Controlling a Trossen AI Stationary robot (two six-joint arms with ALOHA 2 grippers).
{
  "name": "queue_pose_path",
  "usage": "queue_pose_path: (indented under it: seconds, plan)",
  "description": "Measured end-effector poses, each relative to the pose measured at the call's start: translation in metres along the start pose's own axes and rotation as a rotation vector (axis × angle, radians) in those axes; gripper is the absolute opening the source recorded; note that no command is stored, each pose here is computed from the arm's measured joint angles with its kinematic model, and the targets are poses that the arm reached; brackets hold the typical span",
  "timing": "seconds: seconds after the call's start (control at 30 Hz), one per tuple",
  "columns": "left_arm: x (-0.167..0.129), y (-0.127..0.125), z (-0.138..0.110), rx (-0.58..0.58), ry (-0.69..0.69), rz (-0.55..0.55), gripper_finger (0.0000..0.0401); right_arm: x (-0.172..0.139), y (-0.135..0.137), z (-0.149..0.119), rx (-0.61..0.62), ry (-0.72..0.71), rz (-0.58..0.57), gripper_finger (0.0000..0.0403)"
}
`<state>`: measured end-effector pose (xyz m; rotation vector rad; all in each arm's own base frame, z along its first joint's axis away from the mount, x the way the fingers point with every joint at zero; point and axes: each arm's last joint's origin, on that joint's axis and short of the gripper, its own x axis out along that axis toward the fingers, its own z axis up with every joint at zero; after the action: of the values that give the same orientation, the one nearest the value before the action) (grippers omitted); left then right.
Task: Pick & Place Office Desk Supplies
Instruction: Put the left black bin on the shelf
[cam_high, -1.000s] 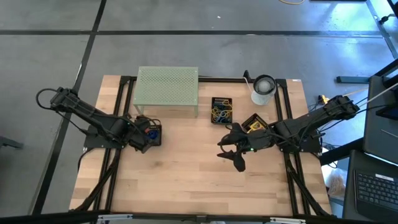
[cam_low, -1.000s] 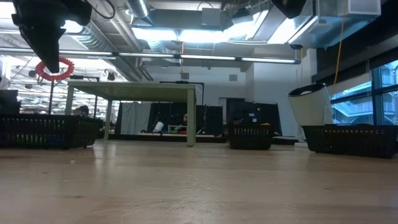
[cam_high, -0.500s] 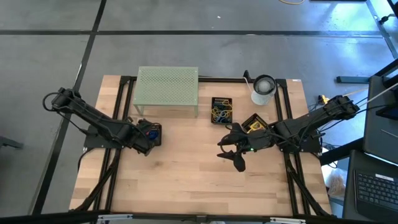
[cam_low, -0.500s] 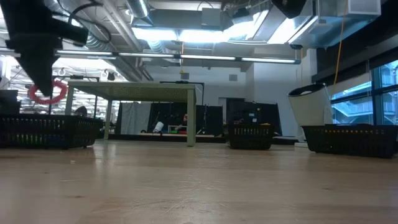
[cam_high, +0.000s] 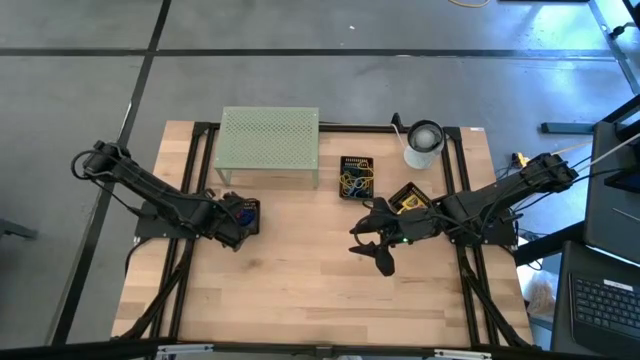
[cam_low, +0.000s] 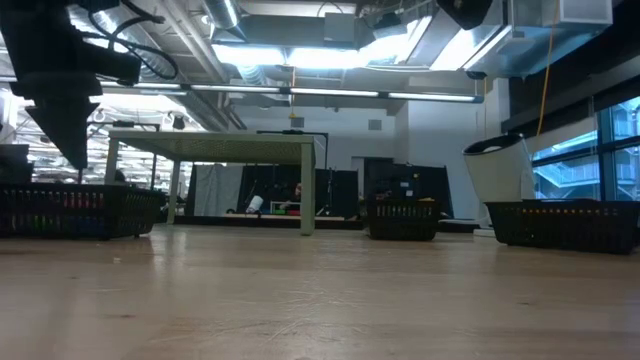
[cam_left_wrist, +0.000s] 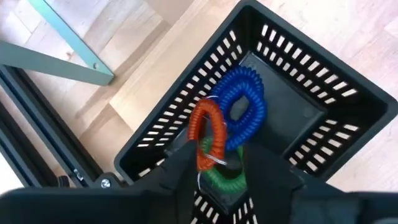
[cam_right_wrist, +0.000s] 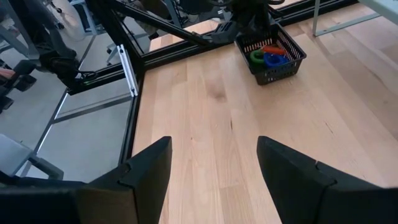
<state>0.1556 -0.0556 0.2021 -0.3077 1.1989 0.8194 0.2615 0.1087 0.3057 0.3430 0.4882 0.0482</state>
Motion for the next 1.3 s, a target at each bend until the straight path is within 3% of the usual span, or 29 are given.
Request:
queue_pose_path:
  seconds: [0.27, 0.43, 0.6, 0.87, 1.0, 1.1, 1.3]
  plan:
    - [-0.019, -0.008, 0.013, 0.045, -0.052, -0.079, 0.0159, 0.0, 0.0, 0.0, -0.026, 0.0, 0.0, 0.0237]
    - [-0.024, -0.025, 0.02, 0.122, -0.152, -0.24, 0.0162, 0.0, 0.0, 0.0, -0.025, 0.0, 0.0, 0.0237]
    - [-0.019, -0.035, 0.019, 0.102, -0.152, -0.36, 0.0162, 0.0, 0.0, 0.0, -0.026, 0.0, 0.0, 0.0237]
    - [0.0, -0.031, 0.006, 0.081, -0.111, -0.307, 0.0162, 0.0, 0.0, 0.0, -0.026, 0.0, 0.0, 0.0237]
    - [0.007, -0.033, 0.002, 0.06, -0.088, -0.354, 0.0162, 0.0, 0.0, 0.0, -0.03, -0.001, 0.0, 0.0237]
    - [0.011, -0.035, 0.001, 0.095, -0.077, -0.375, 0.0162, 0.0, 0.0, 0.0, -0.049, 0.0, 0.0, 0.0237]
    - [0.016, -0.036, 0.002, 0.259, -0.168, -0.285, 0.0162, 0.0, 0.0, 0.0, -0.081, -0.001, 0.0, 0.0237]
